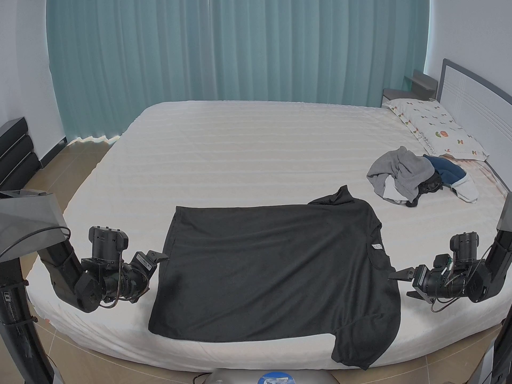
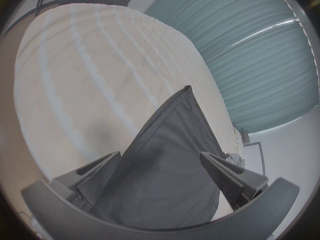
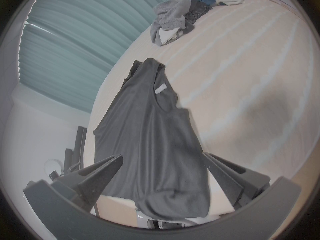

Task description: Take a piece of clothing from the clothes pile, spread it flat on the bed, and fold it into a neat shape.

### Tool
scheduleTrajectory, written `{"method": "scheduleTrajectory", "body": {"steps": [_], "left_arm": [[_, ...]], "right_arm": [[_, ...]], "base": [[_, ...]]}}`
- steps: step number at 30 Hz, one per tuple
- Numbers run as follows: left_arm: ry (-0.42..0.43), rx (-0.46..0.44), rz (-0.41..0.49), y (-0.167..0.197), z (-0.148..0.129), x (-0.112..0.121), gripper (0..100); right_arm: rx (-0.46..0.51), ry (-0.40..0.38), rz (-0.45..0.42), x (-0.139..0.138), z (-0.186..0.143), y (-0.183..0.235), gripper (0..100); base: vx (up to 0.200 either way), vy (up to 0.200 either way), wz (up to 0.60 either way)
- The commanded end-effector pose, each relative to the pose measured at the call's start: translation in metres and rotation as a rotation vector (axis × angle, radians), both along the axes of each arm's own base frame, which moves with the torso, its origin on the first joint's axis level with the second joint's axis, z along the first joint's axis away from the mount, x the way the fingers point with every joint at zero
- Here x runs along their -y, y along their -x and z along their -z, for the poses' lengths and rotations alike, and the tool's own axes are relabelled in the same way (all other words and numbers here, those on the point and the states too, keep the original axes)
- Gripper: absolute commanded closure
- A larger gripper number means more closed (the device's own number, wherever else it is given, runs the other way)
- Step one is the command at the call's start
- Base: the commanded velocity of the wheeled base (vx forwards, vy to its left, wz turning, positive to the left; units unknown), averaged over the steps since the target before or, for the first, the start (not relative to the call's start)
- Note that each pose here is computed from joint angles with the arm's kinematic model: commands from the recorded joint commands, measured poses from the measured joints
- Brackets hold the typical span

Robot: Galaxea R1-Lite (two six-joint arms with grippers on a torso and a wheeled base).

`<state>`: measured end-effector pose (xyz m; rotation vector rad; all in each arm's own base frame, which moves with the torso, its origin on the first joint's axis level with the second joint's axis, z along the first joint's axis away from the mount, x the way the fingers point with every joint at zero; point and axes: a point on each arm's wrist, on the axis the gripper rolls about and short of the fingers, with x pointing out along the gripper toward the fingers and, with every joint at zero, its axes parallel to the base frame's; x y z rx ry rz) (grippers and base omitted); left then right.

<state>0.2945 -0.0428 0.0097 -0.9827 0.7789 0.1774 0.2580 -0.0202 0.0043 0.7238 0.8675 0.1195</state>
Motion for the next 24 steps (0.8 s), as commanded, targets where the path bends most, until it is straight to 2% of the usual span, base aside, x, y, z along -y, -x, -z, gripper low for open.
{"method": "scheduleTrajectory", "body": {"steps": [1,6,15,16,17,24], "left_arm": [[-0.021,-0.022,0.034,0.015,0.0,0.002,0],[-0.101,-0.052,0.09,0.02,0.013,0.005,0],[-0.119,-0.042,0.123,0.022,0.023,0.012,0],[-0.192,-0.034,0.137,0.018,0.033,0.014,0],[-0.214,-0.031,0.141,0.017,0.036,0.014,0],[-0.259,-0.021,0.179,0.015,0.043,0.014,0]], "right_arm": [[-0.028,0.001,-0.003,0.003,0.004,0.01,0],[-0.053,-0.002,-0.019,0.0,0.011,0.009,0],[-0.05,-0.003,-0.025,-0.001,0.016,0.006,0],[-0.04,-0.001,-0.036,-0.003,0.018,0.006,0],[-0.033,-0.001,-0.038,-0.004,0.018,0.005,0],[-0.025,-0.003,-0.047,-0.008,0.026,0.004,0]], "base": [[-0.2,0.0,0.0],[-0.04,0.0,0.0],[0.0,0.0,0.0],[0.0,0.0,0.0],[0.0,0.0,0.0],[0.0,0.0,0.0]]}}
